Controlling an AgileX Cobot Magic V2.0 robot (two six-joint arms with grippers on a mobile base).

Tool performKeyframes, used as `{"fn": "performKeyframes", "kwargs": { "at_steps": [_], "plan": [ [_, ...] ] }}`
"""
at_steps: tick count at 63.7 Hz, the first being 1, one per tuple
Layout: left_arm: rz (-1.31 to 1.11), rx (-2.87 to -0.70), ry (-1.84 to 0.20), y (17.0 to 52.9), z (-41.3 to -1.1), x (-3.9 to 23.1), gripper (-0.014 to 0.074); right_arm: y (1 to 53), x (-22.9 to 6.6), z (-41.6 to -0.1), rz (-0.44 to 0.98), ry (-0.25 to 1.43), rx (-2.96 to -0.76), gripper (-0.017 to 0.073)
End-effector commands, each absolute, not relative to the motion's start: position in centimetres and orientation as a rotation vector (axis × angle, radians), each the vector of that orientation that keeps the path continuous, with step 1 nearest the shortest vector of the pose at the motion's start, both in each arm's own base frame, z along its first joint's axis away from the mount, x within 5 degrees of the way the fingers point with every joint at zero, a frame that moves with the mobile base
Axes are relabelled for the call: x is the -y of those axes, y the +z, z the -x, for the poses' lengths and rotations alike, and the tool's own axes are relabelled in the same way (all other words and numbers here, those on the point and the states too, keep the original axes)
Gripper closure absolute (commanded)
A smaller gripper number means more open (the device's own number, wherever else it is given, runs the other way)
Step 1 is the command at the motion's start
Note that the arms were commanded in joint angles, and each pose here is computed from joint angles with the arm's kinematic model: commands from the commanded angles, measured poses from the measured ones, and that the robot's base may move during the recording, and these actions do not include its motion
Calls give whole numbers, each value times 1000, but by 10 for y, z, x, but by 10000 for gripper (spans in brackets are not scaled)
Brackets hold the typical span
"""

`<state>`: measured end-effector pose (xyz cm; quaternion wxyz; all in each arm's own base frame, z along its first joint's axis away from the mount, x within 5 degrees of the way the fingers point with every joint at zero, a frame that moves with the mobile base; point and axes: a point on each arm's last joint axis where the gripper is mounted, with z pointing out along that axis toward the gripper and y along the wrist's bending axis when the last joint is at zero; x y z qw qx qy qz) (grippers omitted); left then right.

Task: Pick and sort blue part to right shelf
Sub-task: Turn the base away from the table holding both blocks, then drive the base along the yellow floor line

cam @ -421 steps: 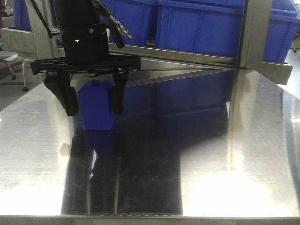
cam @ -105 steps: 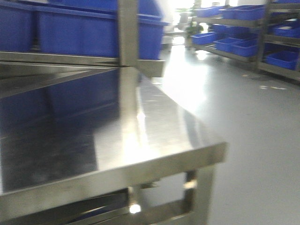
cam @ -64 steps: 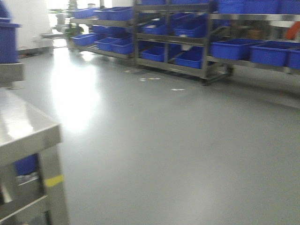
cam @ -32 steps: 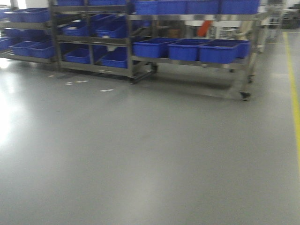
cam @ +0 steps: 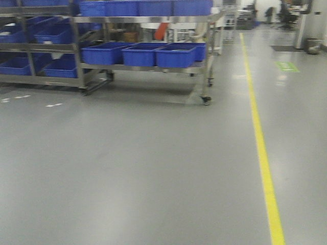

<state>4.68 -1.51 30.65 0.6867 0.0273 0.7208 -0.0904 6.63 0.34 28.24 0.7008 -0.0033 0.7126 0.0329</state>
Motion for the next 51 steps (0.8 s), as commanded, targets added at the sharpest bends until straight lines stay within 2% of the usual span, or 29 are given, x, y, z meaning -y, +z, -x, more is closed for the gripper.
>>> {"fn": "performKeyframes", "kwargs": {
  "at_steps": [1, 51],
  "plan": [
    [-21, -1526, -207, 321, -46, 13, 262, 300, -3, -65, 16, 57, -1471, 158],
    [-21, -1526, -207, 321, -46, 13, 262, 300, -3, -65, 16, 57, -1471, 158]
  ]
}}
